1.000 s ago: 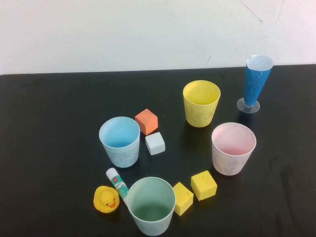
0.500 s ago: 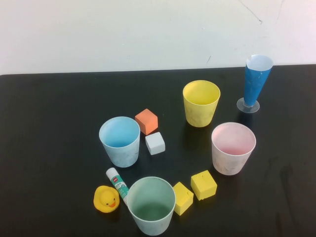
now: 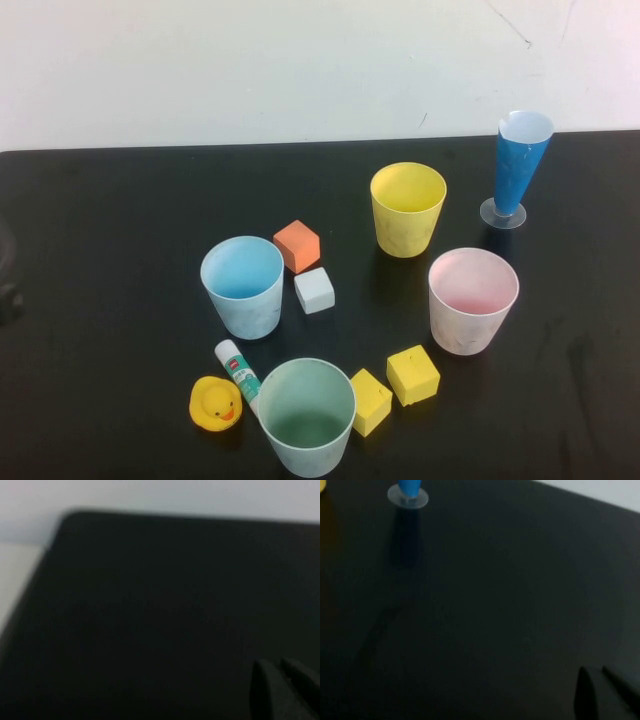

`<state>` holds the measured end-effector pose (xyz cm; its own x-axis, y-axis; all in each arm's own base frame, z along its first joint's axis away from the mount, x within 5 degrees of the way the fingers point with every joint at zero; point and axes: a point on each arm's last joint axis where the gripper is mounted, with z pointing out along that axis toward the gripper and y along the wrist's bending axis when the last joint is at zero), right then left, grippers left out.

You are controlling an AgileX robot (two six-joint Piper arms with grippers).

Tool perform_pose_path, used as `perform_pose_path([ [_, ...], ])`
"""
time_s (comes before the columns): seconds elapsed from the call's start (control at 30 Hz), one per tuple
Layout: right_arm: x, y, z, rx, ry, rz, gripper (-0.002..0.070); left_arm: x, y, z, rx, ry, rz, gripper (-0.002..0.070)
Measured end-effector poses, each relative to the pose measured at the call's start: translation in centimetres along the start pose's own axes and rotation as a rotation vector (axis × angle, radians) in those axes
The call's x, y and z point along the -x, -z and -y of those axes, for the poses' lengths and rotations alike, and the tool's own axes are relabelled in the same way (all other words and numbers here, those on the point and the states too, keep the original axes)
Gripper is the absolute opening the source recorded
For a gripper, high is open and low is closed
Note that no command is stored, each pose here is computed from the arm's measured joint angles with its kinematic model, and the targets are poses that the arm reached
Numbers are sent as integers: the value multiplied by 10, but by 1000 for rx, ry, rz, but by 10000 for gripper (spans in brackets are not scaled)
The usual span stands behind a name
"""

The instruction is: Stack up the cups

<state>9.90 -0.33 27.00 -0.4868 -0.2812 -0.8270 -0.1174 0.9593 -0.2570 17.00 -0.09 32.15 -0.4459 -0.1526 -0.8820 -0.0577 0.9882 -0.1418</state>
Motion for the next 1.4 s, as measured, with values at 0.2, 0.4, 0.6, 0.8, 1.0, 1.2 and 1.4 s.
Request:
perform_pose_path([
  [0.2, 1, -15, -5, 78, -1, -53, -3, 24, -34, 27, -233, -69, -237, -2],
  [0.4, 2, -19, -8, 116, 4, -52, -3, 50, -81, 60, -456, -168, -273, -2],
  [0.6, 3, -19, -9, 126, 16, -44, -3, 53, -119, 110, -478, -401, -343, 0],
  [0.8, 0, -20, -11, 139, 14, -48, -3, 46, -156, 122, -327, -444, -429, 163],
  [1.0, -1, -21, -12, 143, 10, -50, -3, 28, -184, 121, -282, -465, -499, 435],
  [1.2, -1, -21, -12, 143, 11, -50, -3, 14, -198, 120, -273, -457, -561, 480],
  [1.4, -1, -21, -12, 143, 10, -50, -3, 11, -196, 120, -276, -446, -605, 364],
])
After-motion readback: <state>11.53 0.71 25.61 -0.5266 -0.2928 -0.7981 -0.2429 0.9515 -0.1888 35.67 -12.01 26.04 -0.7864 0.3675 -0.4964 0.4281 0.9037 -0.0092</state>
